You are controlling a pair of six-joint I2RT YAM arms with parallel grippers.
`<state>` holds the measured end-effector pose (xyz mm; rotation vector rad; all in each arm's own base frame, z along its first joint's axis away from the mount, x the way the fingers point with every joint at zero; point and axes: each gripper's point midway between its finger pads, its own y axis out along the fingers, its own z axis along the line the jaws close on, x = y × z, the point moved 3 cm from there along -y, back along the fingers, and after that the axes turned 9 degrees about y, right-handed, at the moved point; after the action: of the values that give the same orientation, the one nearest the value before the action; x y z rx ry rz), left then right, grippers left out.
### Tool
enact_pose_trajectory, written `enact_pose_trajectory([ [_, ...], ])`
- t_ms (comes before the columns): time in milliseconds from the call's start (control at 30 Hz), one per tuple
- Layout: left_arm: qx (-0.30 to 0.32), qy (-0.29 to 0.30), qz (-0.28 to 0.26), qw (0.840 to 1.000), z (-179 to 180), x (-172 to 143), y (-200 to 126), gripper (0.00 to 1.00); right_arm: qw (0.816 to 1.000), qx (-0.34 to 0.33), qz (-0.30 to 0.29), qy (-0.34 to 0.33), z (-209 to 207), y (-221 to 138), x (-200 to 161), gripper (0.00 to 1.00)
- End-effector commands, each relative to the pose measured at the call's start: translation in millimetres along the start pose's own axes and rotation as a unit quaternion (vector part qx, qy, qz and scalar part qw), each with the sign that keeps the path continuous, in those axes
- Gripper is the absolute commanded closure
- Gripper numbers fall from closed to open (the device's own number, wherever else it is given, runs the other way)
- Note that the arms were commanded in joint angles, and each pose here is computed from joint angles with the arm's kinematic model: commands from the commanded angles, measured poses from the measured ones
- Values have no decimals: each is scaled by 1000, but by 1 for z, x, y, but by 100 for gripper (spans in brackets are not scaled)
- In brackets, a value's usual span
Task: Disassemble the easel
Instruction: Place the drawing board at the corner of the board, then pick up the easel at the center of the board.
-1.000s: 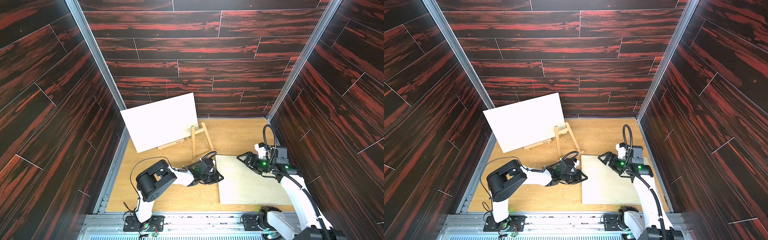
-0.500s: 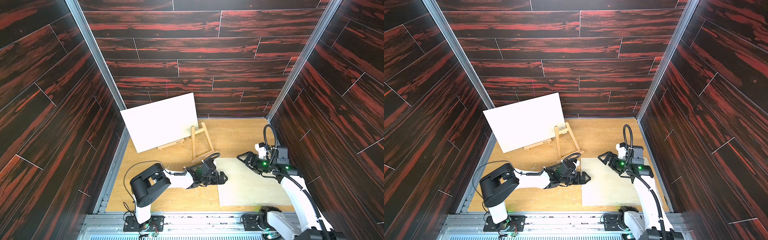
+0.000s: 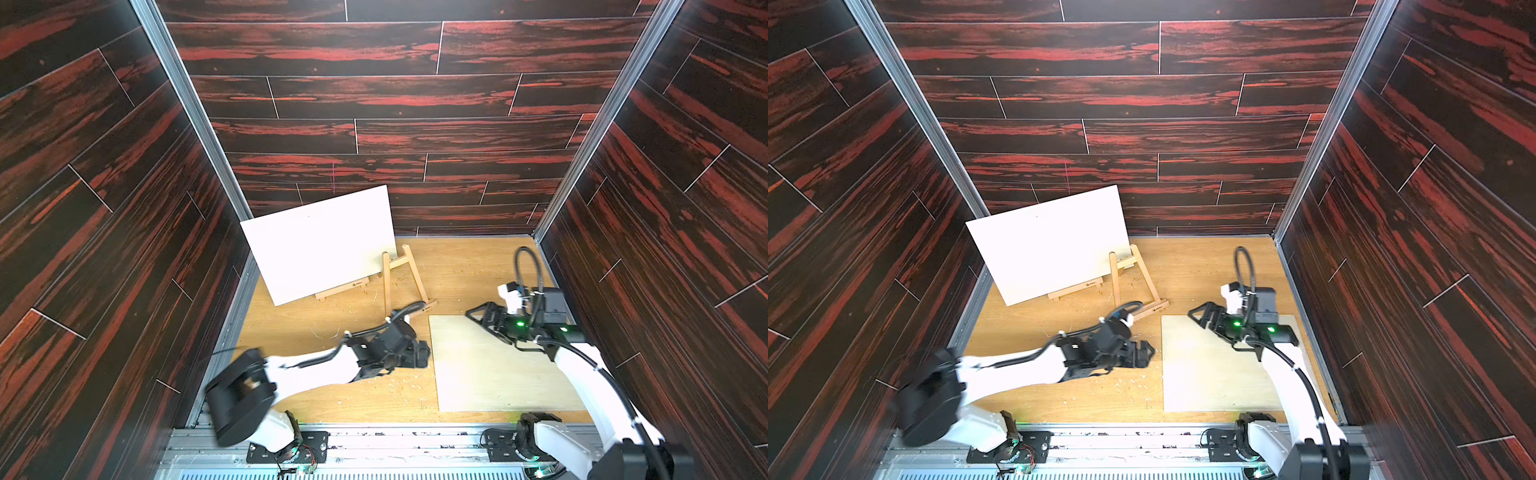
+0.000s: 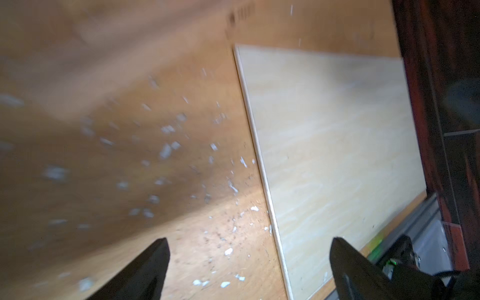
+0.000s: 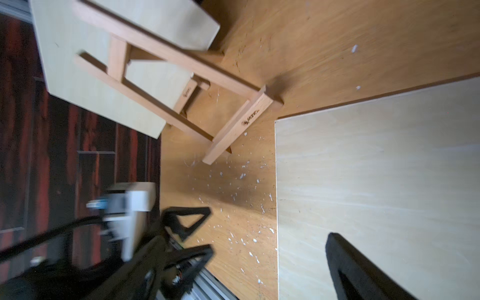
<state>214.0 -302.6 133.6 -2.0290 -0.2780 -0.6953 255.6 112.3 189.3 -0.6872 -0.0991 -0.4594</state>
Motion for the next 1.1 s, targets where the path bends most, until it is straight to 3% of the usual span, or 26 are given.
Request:
enact_pose_trajectory([
  [0, 104, 25, -38, 994, 39, 5, -32, 0, 998, 1, -7, -62, 19, 14, 13, 1],
  [167, 145, 35, -90, 985, 64, 15, -68, 0, 991, -21, -17, -131, 32, 45, 32, 1],
  [433, 175, -11, -103, 979, 114, 21, -92, 0, 961, -69, -23, -265, 40, 112, 62, 2],
  [667, 208, 19, -73, 975, 137, 29, -91, 0, 946, -71, -52, -312, 34, 152, 75, 7],
  [1067, 224, -2, -80, 971, 157, 46, -97, 1, 925, -67, -92, -362, 34, 199, 81, 23],
])
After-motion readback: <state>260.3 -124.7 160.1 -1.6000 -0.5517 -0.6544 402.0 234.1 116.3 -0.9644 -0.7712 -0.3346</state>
